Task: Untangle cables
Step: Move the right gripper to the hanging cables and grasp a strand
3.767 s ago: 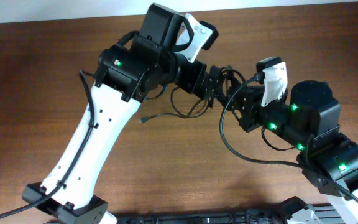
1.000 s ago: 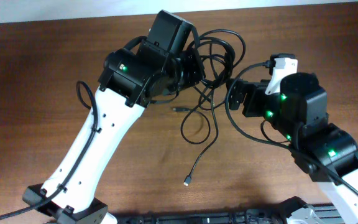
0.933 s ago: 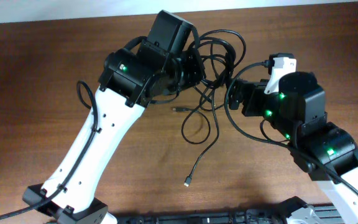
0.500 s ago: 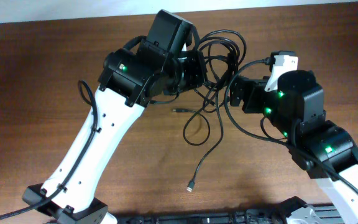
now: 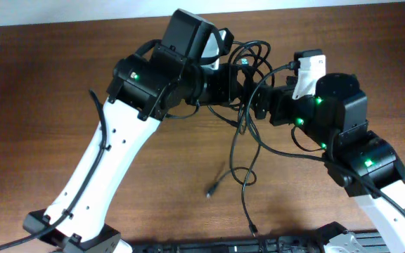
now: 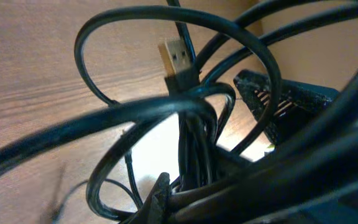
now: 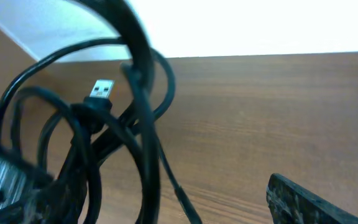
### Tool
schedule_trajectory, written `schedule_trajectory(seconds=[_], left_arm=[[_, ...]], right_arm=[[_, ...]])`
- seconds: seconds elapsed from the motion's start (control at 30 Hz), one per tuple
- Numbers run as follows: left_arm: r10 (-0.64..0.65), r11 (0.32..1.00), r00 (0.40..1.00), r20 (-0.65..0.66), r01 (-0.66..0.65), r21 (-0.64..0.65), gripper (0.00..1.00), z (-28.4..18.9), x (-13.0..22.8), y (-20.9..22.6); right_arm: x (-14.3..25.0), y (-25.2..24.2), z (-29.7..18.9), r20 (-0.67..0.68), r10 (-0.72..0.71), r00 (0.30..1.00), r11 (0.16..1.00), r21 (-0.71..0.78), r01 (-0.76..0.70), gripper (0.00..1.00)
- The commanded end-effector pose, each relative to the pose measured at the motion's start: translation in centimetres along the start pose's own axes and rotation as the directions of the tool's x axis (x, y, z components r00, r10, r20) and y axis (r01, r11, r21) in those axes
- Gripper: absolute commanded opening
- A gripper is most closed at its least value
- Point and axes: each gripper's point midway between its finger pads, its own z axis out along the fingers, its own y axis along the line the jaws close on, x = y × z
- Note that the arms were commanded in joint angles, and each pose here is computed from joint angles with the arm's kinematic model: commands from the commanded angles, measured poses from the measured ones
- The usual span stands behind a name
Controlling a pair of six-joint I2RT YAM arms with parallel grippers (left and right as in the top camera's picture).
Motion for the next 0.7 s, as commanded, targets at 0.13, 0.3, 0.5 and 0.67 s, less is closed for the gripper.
schedule_trajectory(seconds=[0.13,0.3,0.5,0.67], left_arm=[[0.076,0.989,0.985,0.155,-0.055,-0.139,0.0,-1.8,-2.4,1.1],[0.106,0.937,0.955,0.276,-0.003,-0.348,0.0,-3.2,-4.6,4.6],[0.064,0.906,0.932,0.357,0.096,-0.413,0.0,-4.2,-5.6,6.1],[-0.037,0.901,0.911,0.412,0.209,-0.38,0.0,-4.4,-5.7,6.3]], right_arm=[[1.2,5.1,-0.6,-0.04,-0.127,0.991,0.954,-0.28,0.111,0.88],[1.5,6.2,-0.9,-0.047,-0.142,0.989,0.932,-0.343,0.117,0.88],[1.4,5.8,-0.8,-0.045,-0.135,0.99,0.94,-0.32,0.114,0.79],[0.7,5.0,-0.9,-0.052,-0.001,0.999,0.965,-0.261,-0.013,0.66]])
